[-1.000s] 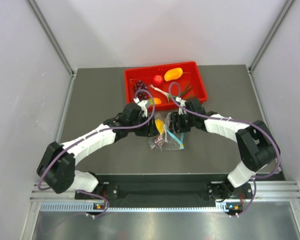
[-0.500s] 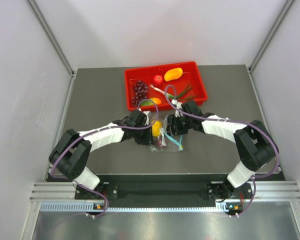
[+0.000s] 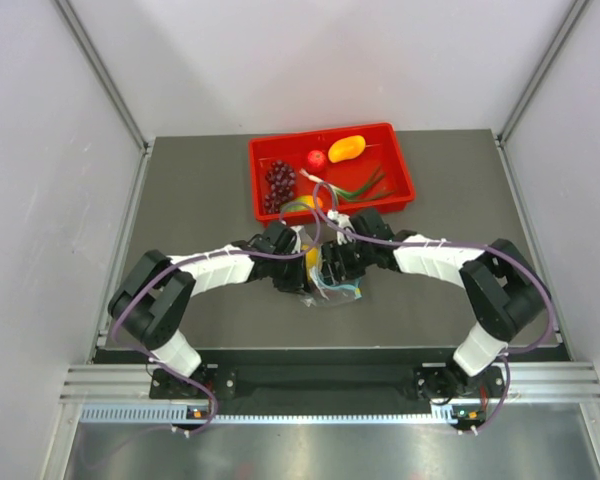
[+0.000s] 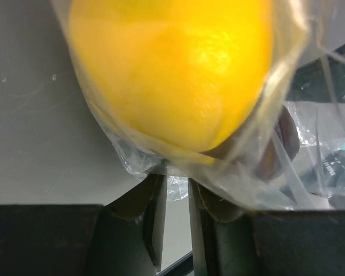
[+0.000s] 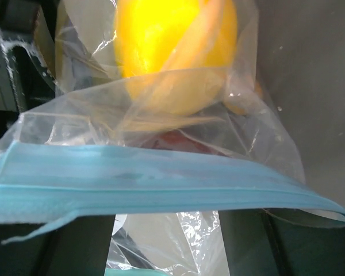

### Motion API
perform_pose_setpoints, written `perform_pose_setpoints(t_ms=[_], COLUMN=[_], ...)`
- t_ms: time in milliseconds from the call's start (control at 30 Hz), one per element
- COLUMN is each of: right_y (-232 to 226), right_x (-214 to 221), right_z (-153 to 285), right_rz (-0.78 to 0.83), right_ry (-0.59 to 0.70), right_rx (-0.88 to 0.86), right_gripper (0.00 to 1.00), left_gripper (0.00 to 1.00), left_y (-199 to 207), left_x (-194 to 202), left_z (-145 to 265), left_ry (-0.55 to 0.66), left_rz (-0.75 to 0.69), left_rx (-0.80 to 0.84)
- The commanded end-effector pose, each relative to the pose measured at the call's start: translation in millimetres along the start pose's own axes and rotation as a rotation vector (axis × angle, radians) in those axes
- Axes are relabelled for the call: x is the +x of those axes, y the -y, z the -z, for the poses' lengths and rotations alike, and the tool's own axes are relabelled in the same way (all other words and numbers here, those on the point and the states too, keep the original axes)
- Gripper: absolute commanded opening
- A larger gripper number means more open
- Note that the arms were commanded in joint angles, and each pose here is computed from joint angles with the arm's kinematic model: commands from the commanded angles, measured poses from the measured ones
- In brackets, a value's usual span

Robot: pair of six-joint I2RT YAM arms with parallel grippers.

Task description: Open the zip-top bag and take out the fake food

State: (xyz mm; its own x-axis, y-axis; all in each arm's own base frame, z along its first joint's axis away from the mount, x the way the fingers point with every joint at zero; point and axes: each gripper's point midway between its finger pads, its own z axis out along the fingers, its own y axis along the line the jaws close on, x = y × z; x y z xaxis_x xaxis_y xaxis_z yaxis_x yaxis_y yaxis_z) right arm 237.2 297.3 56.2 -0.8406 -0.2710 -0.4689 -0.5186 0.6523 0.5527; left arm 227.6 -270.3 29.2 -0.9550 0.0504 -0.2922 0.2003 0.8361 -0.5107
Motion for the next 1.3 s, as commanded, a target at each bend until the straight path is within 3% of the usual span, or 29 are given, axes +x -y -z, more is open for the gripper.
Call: perform_pose_setpoints(t_ms=[0, 233, 400, 500, 767, 1267], right_y=[-19, -19, -12, -7, -1, 15], right_x=[-7, 7, 3, -3, -14, -4], right_z=[-6, -12, -8, 0, 23, 97], right_rz=[0.082, 0.125, 0.133, 0.141, 0.126, 0.082], right_ry=[-0.003, -0.046, -0.012, 0.029, 0.101, 0.139], right_rx=[-0.045, -0.014, 0.040, 0.089, 0.142, 0.263], right_gripper=[0.65, 0.63, 0.31, 0.23, 0.15, 0.15], left_gripper=[0.26, 0.25, 0.25, 0.25, 0.24, 0.24], left_y=[17, 19, 19, 15, 3, -7], left_x=[-17, -22, -20, -17, -12, -9], left_z=[-2, -7, -8, -8, 0, -8], left_ry=[0.053, 0.062, 0.060, 0.058, 0.074, 0.051], left_rz=[-0.011, 0.005, 0.006, 0.013, 0.025, 0.033], left_rx=[0.060, 0.071, 0.070, 0.055, 0.000, -0.042])
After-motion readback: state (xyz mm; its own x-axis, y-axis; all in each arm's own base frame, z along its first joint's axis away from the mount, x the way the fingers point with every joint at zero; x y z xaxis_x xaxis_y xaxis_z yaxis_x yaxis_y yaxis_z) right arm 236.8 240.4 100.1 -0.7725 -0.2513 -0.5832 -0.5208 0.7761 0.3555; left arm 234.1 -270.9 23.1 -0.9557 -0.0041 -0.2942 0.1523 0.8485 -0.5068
